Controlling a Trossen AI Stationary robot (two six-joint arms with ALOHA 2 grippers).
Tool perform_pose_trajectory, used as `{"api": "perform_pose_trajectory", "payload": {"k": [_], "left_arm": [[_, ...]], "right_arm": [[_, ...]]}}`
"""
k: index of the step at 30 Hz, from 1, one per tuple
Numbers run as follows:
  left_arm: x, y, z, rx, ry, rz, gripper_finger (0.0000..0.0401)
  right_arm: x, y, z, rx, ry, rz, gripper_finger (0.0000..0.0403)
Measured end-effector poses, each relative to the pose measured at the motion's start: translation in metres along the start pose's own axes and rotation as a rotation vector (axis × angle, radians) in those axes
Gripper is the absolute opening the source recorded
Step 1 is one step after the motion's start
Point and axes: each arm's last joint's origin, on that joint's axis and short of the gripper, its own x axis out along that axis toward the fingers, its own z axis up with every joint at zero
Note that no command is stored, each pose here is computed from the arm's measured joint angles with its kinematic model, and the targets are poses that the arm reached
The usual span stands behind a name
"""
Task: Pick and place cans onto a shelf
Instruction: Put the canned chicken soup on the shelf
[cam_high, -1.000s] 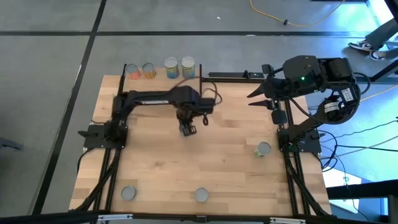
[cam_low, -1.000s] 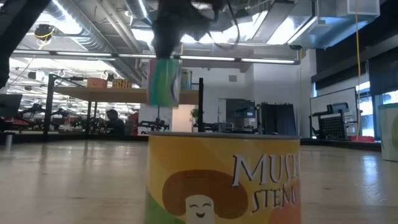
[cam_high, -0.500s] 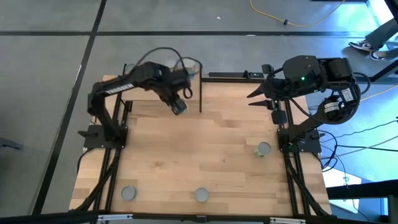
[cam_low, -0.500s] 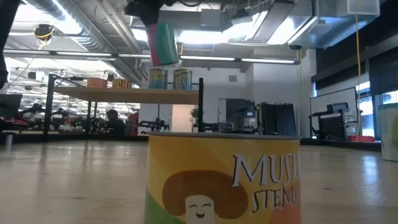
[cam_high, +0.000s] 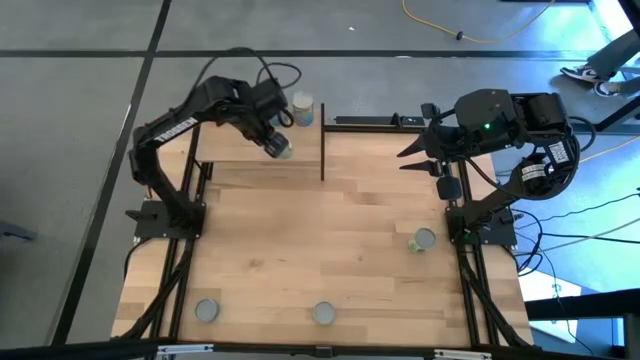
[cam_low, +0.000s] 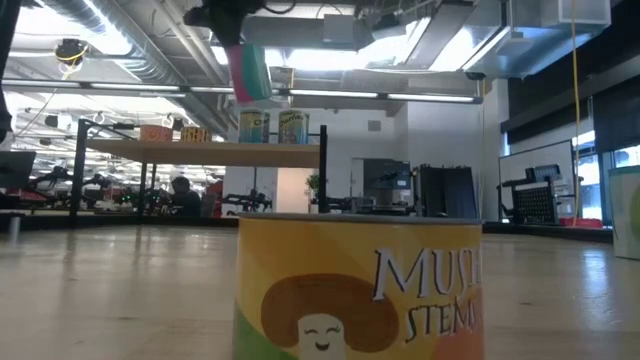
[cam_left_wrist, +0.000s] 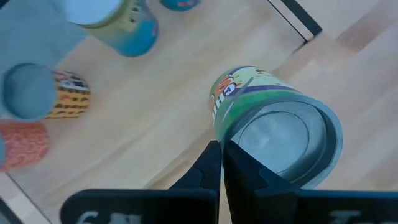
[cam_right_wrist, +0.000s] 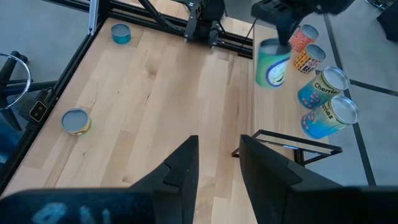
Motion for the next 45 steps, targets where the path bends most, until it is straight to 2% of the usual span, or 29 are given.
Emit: {"api": "perform_pose_trajectory", "payload": {"k": [4,9,16,19,23,31,36,45], "left_arm": [[-0.021,0.014,-0.008,-0.039,-0.062,-0.004,0.0],[-0.044,0.026,-0.033,-0.098,-0.132,0.004,0.0],[-0.021,0.043,-0.082,-0.166,-0.024,0.077,0.0],[-0.016,0.051,-0.097,-0.219,-0.026,0.117,0.0],[-0.023,0.066,-0.107,-0.285,-0.056,0.117,0.0],[-0.031,0.09,-0.11,-0.364,-0.091,0.157,0.0],[-0.029,0.101,-0.108,-0.391,-0.032,0.07,0.0],[-0.027,0.122,-0.107,-0.463,-0.026,0.114,0.0]], "right_arm": [[0.0,0.0,0.0,0.0,0.0,0.0,0.0117],[0.0,0.0,-0.001,0.0,0.007,0.002,0.0117],[0.0,0.0,-0.001,0.0,0.009,0.002,0.0117],[0.0,0.0,-0.001,0.0,0.009,0.002,0.0117],[0.001,0.0,-0.001,-0.001,0.01,0.002,0.0117],[0.008,0.0,0.002,-0.001,0.025,0.005,0.0117],[0.013,0.0,0.003,-0.001,0.039,0.009,0.0117],[0.015,0.0,0.003,-0.001,0.048,0.011,0.0117]]}}
